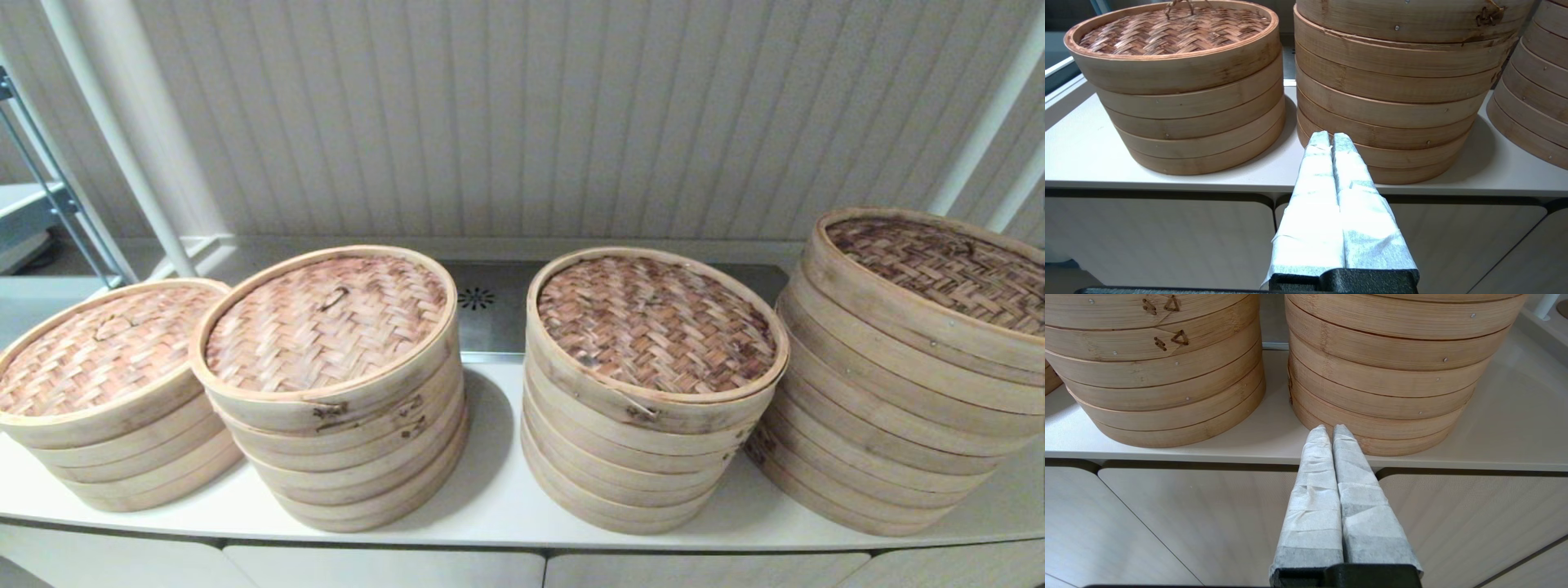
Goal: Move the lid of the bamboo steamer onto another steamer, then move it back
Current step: Pick up the steamer
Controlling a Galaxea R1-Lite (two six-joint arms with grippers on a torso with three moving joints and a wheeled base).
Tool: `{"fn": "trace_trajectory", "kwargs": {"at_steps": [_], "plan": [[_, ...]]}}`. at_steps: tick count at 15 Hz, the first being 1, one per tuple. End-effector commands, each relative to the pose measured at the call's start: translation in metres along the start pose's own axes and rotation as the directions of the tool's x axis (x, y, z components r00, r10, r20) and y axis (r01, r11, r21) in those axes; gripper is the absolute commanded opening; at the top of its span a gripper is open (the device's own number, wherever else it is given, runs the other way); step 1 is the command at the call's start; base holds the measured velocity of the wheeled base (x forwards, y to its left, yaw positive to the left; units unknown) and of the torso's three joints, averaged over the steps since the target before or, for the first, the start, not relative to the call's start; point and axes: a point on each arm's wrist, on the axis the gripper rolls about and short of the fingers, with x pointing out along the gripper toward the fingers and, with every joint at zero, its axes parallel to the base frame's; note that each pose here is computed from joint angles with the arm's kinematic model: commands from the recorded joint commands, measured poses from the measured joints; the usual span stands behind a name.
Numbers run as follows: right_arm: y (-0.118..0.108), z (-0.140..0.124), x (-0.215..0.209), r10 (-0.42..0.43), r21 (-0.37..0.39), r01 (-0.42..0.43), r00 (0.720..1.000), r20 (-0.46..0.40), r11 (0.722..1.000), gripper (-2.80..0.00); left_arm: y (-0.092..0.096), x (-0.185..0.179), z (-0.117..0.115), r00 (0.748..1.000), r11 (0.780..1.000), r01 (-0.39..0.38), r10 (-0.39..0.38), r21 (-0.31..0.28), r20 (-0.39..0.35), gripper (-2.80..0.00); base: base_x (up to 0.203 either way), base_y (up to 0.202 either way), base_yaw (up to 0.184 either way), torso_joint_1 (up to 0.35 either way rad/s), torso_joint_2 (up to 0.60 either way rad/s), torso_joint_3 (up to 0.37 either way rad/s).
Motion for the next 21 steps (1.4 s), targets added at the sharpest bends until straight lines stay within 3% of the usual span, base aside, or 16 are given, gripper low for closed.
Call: {"fn": "trace_trajectory", "kwargs": {"at_steps": [1,5,8,10,13,16,21], "plan": [[0.000,0.000,0.000,-0.002,-0.003,0.002,1.000,0.004,1.000,-2.80,0.000,0.002,-0.009,0.999,1.000,0.001,-0.001,-0.001,-0.032,-2.80,0.000,0.000,0.000,0.000,0.00,0.000],[0.000,0.001,-0.001,-0.007,-0.010,0.007,1.000,0.001,1.000,-2.80,0.000,0.002,-0.009,1.000,1.000,0.001,-0.001,-0.001,-0.030,-2.80,0.000,0.000,0.000,0.000,0.00,0.000],[0.000,0.000,-0.004,-0.006,-0.015,0.005,0.997,-0.080,1.000,-2.80,0.000,0.002,-0.009,1.000,1.000,0.001,-0.001,-0.001,-0.030,-2.80,0.000,0.000,0.000,0.000,0.00,0.000],[0.000,0.007,-0.006,-0.003,-0.033,0.001,0.999,-0.050,0.999,-2.80,0.000,0.002,-0.009,1.000,1.000,0.001,-0.001,-0.001,-0.031,-2.80,0.000,0.000,0.000,0.000,0.00,0.000],[0.000,0.061,-0.033,0.012,-0.034,-0.010,0.998,0.059,0.999,-2.80,0.000,0.002,-0.009,0.999,1.000,0.001,-0.001,-0.001,-0.032,-2.80,0.000,0.000,0.000,0.000,0.00,0.000],[0.001,0.126,-0.051,0.036,-0.035,-0.034,0.998,0.054,0.999,-2.80,0.000,0.002,-0.009,0.999,1.000,0.001,-0.001,0.000,-0.032,-2.80,0.000,0.000,0.000,0.000,0.00,0.000],[0.000,0.292,0.011,-0.102,-0.030,0.102,0.995,-0.004,0.994,-2.80,0.000,0.002,-0.009,0.999,1.000,0.001,-0.001,0.001,-0.032,-2.80,0.000,0.000,0.000,0.000,0.00,0.000]]}}
